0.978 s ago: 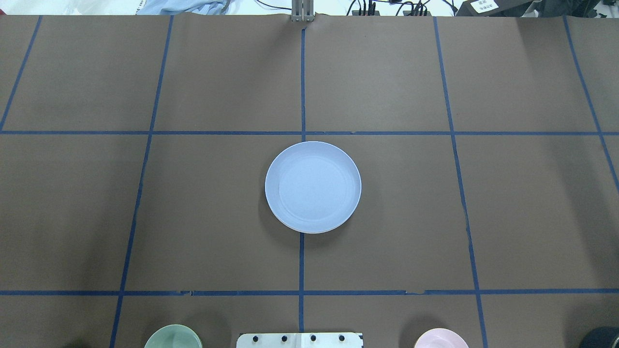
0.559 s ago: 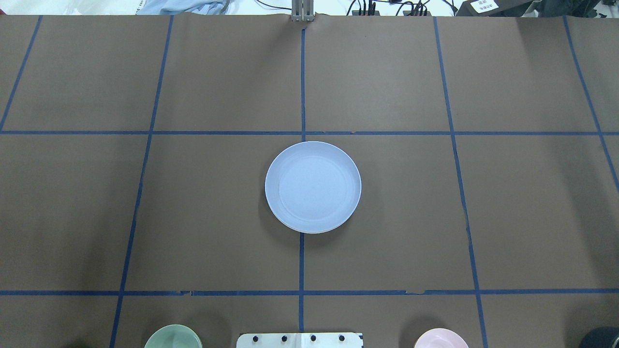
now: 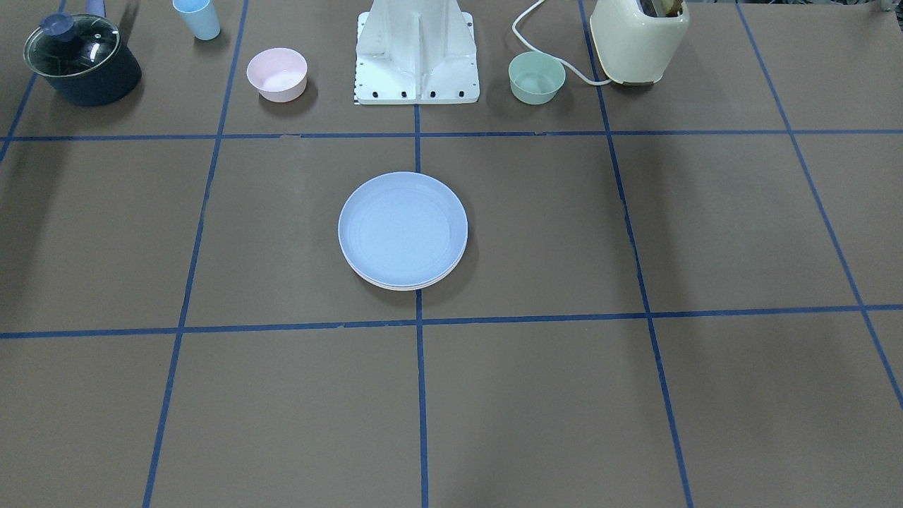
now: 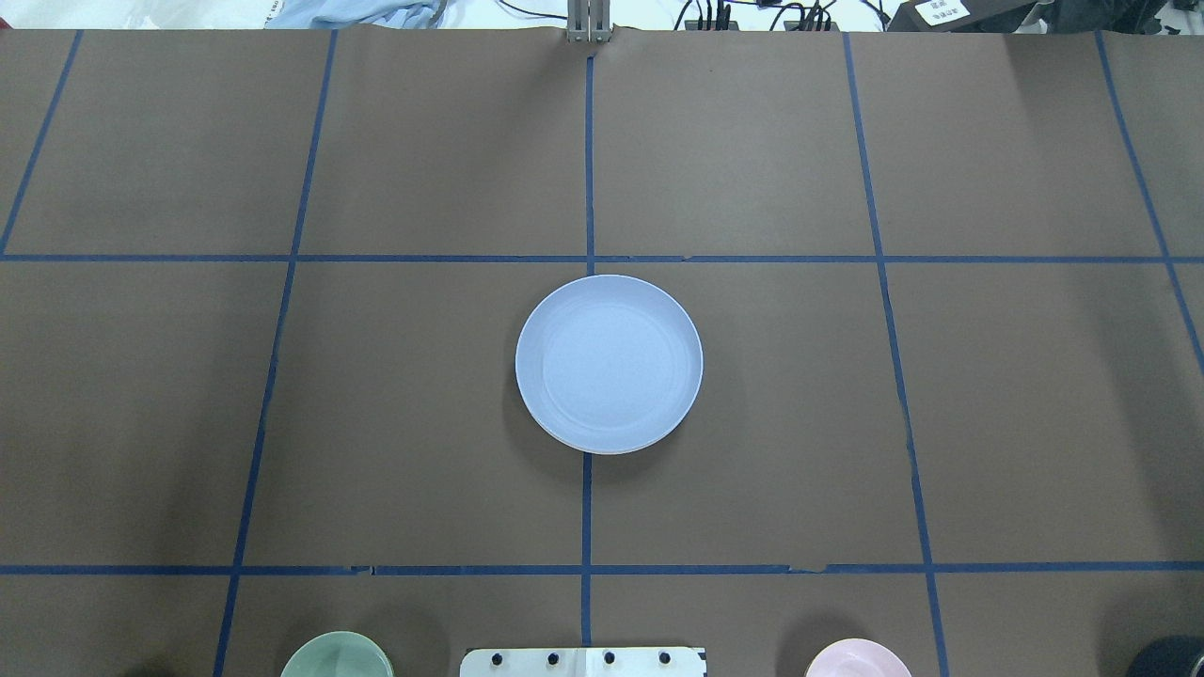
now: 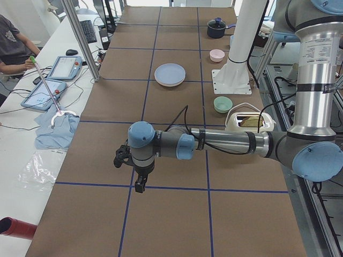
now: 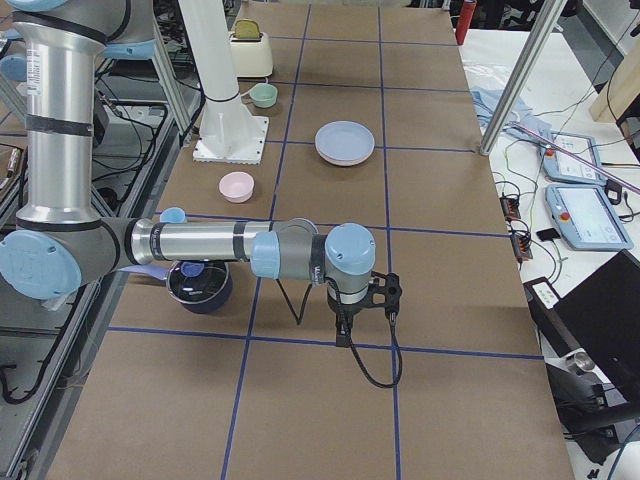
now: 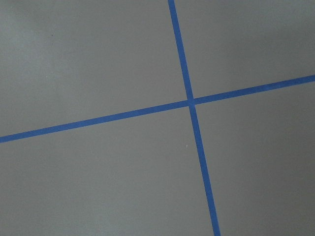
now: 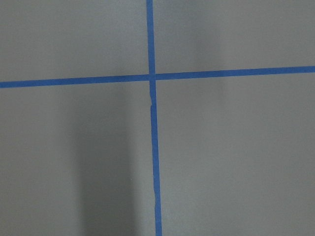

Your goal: Stack three plates with pink and blue

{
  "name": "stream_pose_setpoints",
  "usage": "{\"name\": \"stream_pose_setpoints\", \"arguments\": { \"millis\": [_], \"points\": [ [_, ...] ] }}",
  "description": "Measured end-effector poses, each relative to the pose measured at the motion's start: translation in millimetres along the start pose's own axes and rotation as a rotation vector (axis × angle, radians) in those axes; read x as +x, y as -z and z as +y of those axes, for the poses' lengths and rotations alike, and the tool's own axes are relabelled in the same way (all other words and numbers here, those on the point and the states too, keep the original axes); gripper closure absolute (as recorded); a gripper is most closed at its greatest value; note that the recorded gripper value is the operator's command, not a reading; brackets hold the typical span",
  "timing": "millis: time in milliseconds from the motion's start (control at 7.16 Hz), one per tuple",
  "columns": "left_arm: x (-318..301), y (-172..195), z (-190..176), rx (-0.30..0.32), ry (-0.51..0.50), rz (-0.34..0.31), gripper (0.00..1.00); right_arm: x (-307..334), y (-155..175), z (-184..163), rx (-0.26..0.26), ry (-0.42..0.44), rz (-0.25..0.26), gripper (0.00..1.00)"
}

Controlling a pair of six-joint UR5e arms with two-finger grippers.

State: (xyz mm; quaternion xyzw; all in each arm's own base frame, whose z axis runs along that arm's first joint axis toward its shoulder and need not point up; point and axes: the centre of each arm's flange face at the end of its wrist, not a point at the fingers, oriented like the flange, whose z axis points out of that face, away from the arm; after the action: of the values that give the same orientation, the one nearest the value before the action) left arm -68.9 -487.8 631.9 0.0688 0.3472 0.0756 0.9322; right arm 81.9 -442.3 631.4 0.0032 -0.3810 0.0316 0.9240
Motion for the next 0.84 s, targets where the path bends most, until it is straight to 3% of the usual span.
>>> {"name": "stream_pose_setpoints", "arguments": {
  "millis": [559,838],
  "points": [
    [-0.6,-0.9,0.4,-0.003,0.016,0.001,0.0,-0.5,0.6,0.7,0.003,0.003,-0.001,0.0],
    [1.1,-0.3,0.5,-0.001,0.092,0.013,0.0,-1.0,1.1,0.7,0.004,0.004,-0.001,0.0]
  ]
}}
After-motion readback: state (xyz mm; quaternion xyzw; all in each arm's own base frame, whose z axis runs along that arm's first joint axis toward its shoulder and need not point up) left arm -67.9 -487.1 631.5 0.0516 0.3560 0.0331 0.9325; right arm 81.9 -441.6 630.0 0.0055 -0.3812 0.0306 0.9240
